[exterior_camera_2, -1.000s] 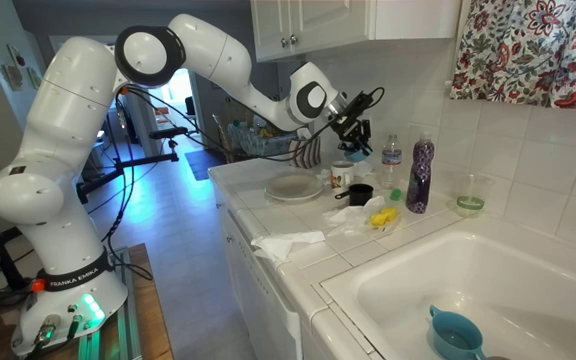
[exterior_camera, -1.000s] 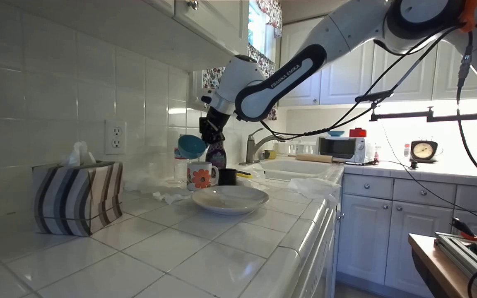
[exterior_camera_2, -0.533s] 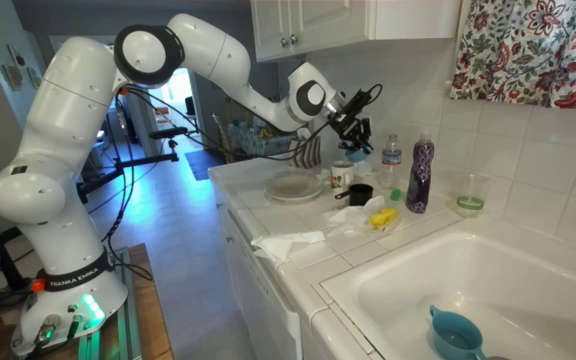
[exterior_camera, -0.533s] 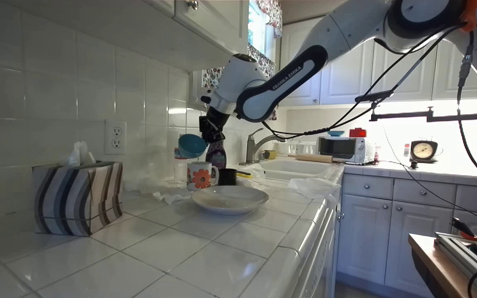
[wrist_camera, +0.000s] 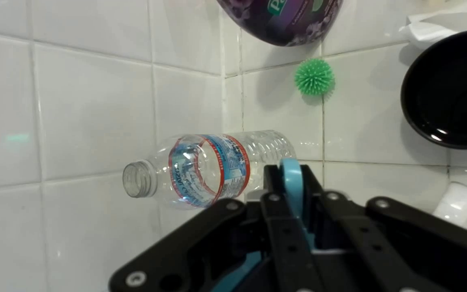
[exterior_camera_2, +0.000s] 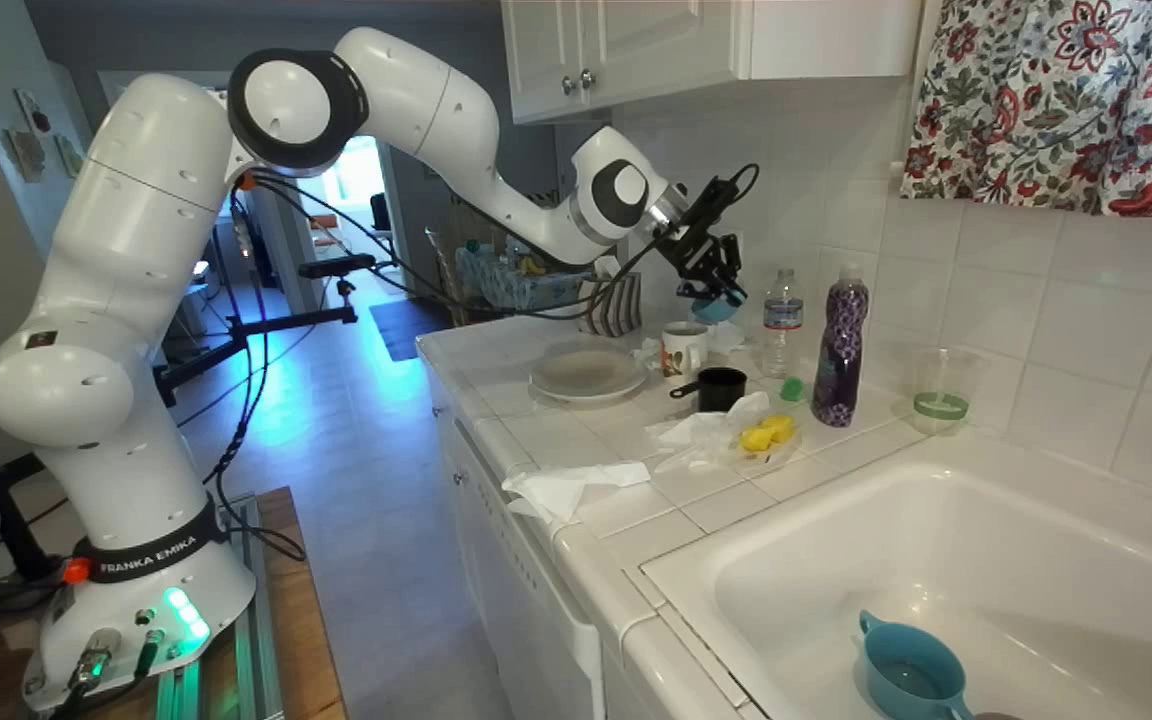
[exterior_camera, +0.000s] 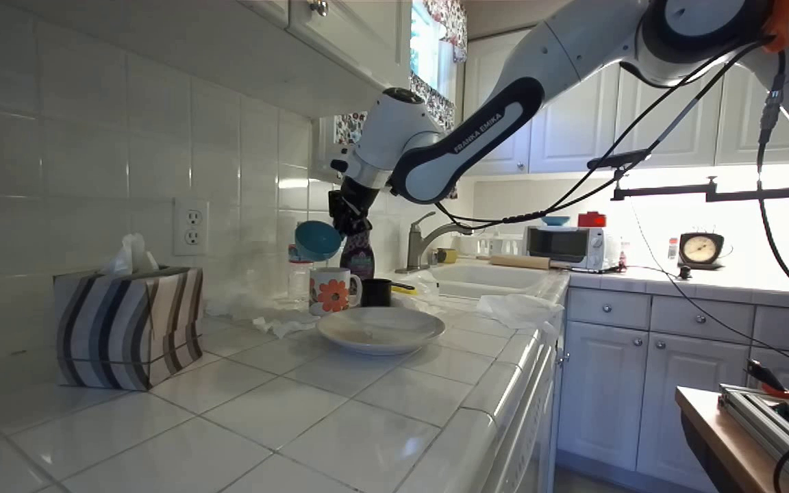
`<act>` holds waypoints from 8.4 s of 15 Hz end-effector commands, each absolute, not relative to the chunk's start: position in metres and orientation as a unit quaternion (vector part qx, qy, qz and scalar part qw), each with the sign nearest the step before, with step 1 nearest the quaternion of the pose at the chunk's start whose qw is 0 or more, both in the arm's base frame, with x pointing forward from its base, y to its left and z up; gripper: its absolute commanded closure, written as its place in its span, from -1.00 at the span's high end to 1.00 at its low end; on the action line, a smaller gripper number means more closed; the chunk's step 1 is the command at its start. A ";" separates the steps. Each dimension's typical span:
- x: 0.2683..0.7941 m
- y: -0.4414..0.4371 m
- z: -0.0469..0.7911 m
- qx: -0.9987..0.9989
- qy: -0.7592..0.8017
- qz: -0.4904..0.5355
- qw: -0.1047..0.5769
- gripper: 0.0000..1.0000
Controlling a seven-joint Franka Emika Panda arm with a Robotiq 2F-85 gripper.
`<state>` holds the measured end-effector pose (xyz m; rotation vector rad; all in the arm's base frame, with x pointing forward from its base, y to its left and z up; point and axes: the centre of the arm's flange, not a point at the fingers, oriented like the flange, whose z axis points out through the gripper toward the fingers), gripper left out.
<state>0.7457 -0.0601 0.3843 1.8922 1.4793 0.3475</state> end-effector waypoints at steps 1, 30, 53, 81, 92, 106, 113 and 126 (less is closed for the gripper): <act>0.735 -0.054 0.391 0.723 0.568 0.132 0.370 -0.93; 0.730 -0.036 0.397 0.702 0.568 0.114 0.415 -0.93; 0.707 -0.022 0.390 0.693 0.566 0.110 0.434 -0.93; 0.696 -0.023 0.390 0.666 0.558 0.047 0.494 -0.93; 0.696 -0.010 0.389 0.648 0.561 0.015 0.516 -0.93; 0.704 0.007 0.387 0.627 0.556 -0.043 0.544 -0.93; 0.711 0.013 0.387 0.614 0.562 -0.067 0.550 -0.93; 0.736 0.016 0.389 0.583 0.575 -0.097 0.566 -0.93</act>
